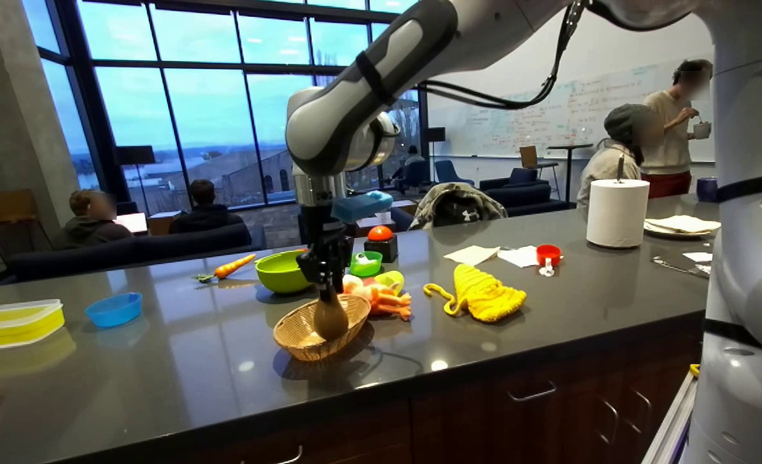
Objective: Put the pear inside the basket
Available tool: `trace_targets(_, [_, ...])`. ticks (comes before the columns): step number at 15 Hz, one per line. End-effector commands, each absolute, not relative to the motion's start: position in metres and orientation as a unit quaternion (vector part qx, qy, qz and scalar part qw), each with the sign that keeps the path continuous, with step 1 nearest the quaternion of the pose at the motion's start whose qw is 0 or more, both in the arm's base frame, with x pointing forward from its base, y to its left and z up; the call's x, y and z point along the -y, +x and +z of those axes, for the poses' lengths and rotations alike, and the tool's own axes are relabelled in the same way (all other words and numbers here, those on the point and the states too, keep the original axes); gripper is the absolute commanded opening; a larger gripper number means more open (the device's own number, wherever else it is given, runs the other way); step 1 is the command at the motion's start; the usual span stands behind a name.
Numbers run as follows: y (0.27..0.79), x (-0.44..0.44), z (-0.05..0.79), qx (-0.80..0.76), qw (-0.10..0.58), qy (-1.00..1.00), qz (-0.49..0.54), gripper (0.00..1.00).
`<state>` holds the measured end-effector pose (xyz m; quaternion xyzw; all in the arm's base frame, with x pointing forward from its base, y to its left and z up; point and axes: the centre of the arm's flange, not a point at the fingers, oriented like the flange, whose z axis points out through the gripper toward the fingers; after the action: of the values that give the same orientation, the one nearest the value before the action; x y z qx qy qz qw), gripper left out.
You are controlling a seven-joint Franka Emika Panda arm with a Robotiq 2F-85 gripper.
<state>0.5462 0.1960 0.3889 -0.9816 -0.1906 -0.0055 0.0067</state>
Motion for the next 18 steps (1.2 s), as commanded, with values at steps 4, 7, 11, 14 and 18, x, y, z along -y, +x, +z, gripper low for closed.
trace_targets(4, [0.566,-0.203,0.421,0.197,0.006,-0.980,-0.040,0.07])
trace_targets(7, [0.582,-0.195,0.433,0.187,-0.009,-0.980,-0.074,0.07])
trace_targets(11, [0.596,-0.173,0.425,0.174,-0.051,-0.979,-0.095,0.07])
trace_targets(14, [0.600,-0.160,0.419,0.166,-0.067,-0.979,-0.096,0.07])
trace_targets(18, [0.599,-0.160,0.419,0.158,-0.072,-0.981,-0.089,0.53])
